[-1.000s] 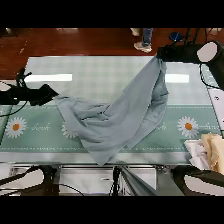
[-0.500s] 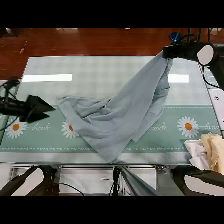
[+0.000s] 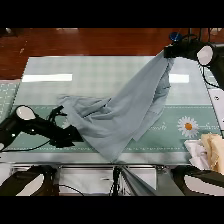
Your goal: Fold the shirts.
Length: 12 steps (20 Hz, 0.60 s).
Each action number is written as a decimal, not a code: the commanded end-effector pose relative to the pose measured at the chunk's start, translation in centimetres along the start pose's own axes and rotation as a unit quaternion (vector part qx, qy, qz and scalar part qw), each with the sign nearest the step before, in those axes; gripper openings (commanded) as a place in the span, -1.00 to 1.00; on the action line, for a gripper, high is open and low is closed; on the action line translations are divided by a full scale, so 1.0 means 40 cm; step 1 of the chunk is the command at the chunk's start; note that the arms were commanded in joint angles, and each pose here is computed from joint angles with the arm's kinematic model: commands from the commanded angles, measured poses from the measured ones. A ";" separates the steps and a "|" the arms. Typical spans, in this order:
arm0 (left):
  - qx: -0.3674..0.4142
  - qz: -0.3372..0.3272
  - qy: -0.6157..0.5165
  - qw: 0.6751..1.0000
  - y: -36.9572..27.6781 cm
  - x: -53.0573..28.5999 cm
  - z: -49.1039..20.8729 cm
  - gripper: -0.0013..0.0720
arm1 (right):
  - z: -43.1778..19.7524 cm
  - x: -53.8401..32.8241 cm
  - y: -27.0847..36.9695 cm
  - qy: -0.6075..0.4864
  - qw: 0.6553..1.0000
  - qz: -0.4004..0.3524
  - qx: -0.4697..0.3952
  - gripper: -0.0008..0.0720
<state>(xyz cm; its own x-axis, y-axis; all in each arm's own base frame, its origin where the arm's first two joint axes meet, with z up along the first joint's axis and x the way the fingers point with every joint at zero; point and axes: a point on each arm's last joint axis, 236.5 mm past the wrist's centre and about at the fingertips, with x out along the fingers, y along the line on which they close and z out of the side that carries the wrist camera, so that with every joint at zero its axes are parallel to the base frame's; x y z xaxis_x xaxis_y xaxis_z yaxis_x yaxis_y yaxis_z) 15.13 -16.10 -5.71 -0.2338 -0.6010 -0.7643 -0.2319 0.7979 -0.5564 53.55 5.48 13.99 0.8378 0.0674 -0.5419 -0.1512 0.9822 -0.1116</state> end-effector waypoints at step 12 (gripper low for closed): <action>-0.044 0.001 -0.012 0.999 -0.021 0.208 0.095 0.71 | -0.058 -0.004 0.006 0.049 0.999 0.004 0.005 -0.92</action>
<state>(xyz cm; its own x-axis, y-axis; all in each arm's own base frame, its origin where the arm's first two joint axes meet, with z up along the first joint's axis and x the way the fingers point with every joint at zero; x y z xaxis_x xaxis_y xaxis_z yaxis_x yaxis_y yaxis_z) 16.44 -22.03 -10.75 -0.2233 -0.6335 -0.7408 -0.3189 0.7657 -0.5586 52.38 5.28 12.32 0.7885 0.0596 -0.6122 -0.1513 0.9835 -0.0991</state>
